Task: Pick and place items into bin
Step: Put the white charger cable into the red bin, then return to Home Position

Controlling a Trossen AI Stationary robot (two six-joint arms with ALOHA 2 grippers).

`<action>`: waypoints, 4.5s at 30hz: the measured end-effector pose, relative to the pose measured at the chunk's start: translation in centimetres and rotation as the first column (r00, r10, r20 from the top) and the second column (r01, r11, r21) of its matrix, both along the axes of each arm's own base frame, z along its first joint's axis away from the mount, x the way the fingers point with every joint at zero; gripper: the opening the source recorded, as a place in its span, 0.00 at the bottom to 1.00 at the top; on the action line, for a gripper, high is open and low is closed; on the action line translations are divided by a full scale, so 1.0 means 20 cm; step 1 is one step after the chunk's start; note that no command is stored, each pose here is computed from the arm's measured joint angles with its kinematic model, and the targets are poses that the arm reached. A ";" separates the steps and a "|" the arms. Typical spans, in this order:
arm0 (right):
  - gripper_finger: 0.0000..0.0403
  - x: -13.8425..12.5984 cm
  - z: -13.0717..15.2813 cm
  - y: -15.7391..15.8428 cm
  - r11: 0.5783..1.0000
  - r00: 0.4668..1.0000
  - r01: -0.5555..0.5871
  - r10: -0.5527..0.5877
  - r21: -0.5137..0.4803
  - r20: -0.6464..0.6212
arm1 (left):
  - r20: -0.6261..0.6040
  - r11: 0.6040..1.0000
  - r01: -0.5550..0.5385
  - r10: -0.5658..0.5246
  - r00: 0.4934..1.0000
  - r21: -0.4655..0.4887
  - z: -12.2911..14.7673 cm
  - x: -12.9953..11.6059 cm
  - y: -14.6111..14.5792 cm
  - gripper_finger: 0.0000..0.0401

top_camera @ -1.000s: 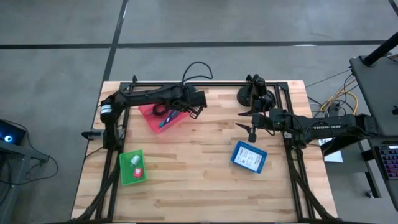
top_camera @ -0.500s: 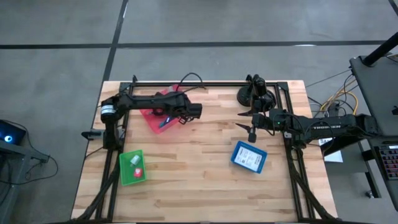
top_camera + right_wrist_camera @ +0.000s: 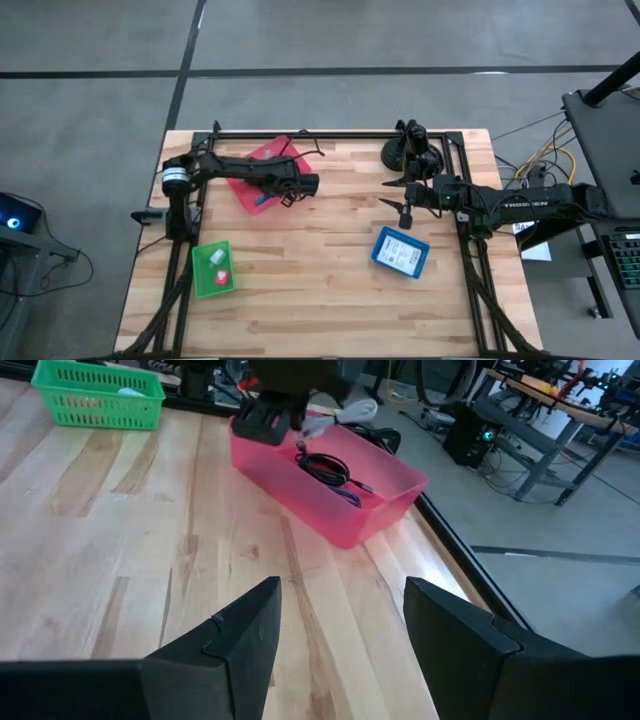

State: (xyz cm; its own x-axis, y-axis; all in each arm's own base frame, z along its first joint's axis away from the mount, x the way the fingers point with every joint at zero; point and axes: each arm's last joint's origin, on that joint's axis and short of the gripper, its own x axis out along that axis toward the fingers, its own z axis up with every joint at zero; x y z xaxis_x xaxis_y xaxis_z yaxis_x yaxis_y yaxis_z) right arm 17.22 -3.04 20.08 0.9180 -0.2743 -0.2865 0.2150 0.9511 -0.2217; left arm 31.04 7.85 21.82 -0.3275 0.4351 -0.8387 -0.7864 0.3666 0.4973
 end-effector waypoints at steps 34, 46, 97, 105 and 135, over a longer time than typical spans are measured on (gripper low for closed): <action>0.49 0.00 0.00 0.00 1.000 1.000 -0.002 0.002 -0.008 -0.002 | 0.241 0.838 0.145 -0.017 0.970 -0.526 -0.14 -0.07 0.42 0.01; 0.49 0.00 0.00 0.00 1.000 1.000 -0.002 0.002 -0.008 -0.002 | 0.244 0.833 0.166 -0.039 0.969 -0.527 -0.14 -0.07 0.42 0.16; 0.49 0.00 0.00 0.00 1.000 1.000 0.003 -0.003 0.010 0.005 | 0.503 0.288 0.559 -0.818 -0.278 0.778 0.12 -0.58 -0.37 0.30; 0.49 0.00 0.00 0.00 1.000 1.000 0.004 -0.004 0.009 0.008 | 0.473 0.302 0.415 -0.780 -0.410 0.858 -0.03 -0.84 -0.41 0.30; 0.49 0.00 -0.01 0.00 0.995 0.999 0.028 -0.030 0.096 0.022 | 0.465 0.329 0.431 -0.845 -0.264 0.841 -0.27 -1.04 -0.39 0.02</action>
